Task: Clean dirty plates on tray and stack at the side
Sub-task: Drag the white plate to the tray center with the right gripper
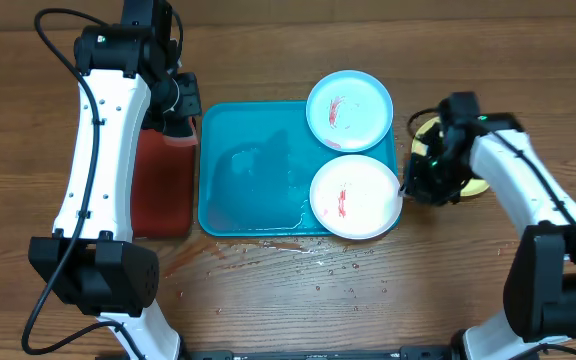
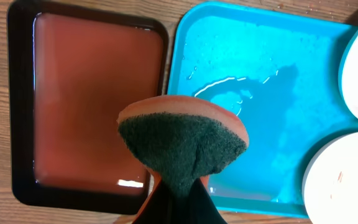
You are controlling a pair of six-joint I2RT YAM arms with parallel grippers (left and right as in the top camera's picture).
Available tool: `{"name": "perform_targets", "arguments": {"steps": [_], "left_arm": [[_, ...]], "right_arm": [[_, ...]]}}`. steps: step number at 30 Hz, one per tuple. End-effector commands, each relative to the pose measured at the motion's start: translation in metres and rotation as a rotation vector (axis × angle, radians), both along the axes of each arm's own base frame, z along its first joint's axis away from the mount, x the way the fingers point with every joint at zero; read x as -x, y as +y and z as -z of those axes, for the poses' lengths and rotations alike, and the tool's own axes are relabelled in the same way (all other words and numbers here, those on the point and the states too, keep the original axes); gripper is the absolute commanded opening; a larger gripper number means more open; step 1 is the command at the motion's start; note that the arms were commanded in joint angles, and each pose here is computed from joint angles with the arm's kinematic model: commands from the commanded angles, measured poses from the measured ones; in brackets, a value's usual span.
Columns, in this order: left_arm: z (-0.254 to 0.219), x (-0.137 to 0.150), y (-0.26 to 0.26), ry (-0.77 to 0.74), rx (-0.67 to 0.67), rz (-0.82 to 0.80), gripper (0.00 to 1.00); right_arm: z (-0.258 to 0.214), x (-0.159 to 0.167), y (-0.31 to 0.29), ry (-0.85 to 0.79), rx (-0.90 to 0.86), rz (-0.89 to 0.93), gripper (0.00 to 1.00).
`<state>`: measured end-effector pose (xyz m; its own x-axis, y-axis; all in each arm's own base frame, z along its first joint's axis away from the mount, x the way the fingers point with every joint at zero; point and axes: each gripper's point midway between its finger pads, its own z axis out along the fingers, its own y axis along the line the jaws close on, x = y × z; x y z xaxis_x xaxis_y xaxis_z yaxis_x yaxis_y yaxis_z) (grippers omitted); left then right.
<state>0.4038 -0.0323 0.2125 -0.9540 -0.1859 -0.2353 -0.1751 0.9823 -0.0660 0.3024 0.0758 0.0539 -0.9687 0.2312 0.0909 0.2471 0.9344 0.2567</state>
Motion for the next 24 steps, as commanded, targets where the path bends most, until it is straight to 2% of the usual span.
{"name": "perform_targets", "arguments": {"steps": [1,6,10,15,19,24], "left_arm": [[-0.002,0.000,0.000,-0.007,-0.006,-0.010,0.04],[-0.001,0.000,0.000,-0.007,-0.007,-0.010,0.04],[-0.002,0.000,0.000,-0.007,-0.006,-0.010,0.04],[-0.002,0.000,0.000,-0.007,-0.007,-0.010,0.04],[-0.002,0.000,0.000,-0.007,-0.007,-0.010,0.04],[-0.002,0.000,0.000,-0.007,-0.007,-0.010,0.04]], "right_arm": [[0.018,0.005,0.001,0.002,0.103,0.067,0.27],[0.033,0.008,-0.002,-0.008,0.183,0.103,0.21],[0.035,0.007,-0.002,-0.012,0.182,0.104,0.17],[0.034,0.007,-0.001,-0.011,0.173,0.103,0.04],[0.033,0.010,0.001,0.004,0.160,0.101,0.04],[0.004,0.003,0.025,-0.028,0.085,0.026,0.04]]}}
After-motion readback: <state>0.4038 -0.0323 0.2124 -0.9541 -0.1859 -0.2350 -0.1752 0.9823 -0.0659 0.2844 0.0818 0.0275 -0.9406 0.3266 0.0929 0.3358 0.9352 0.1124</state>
